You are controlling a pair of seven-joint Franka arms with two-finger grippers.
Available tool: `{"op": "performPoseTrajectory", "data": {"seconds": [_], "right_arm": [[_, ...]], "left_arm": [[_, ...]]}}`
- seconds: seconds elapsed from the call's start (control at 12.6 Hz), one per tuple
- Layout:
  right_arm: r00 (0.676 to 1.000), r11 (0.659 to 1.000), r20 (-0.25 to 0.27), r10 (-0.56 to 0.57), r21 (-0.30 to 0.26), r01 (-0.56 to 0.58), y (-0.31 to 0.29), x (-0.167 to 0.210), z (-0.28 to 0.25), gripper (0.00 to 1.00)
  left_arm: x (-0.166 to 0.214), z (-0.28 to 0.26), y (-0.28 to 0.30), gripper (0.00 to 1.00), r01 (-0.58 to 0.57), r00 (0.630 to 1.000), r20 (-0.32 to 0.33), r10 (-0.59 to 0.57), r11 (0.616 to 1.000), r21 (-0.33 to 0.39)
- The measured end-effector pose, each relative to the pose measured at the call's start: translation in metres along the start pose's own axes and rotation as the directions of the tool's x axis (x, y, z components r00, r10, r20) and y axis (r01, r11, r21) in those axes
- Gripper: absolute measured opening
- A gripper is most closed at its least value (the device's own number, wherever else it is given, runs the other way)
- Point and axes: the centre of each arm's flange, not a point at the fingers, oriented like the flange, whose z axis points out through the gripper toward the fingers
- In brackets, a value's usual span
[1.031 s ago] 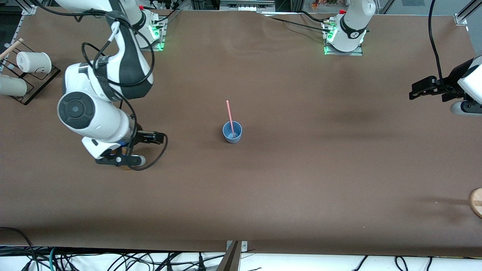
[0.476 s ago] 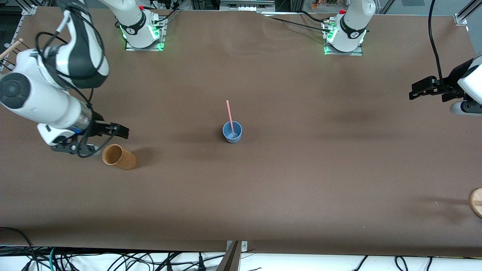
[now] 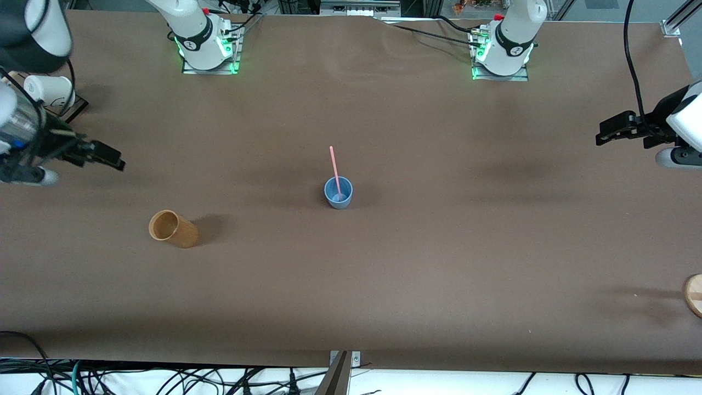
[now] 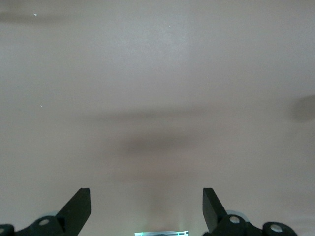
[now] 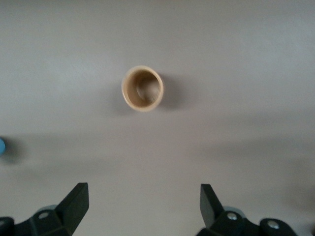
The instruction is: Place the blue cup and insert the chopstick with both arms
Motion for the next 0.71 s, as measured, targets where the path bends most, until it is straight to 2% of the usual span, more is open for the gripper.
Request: {"op": "performPoseTrajectory", "data": {"seconds": [0.16, 0.4, 0.71], "right_arm": [[0.999, 0.998, 0.024, -0.038, -0.044, 0.039, -0.007, -0.021, -0.022, 1.00], [0.997, 0.996, 0.031, -0.065, -0.051, 0.066, -0.021, -0.032, -0.038, 1.00], [0.997, 0.996, 0.040, -0.070, -0.049, 0.072, -0.025, -0.029, -0.033, 1.00]], "left_arm": [[0.000, 0.000, 0.000, 1.00, 0.000, 1.000, 0.000, 0.000, 1.000, 0.000], [0.000, 0.000, 0.000, 1.00, 0.000, 1.000, 0.000, 0.000, 1.000, 0.000], [0.000, 0.000, 0.000, 1.00, -0.001, 1.000, 0.000, 0.001, 1.000, 0.000]]}}
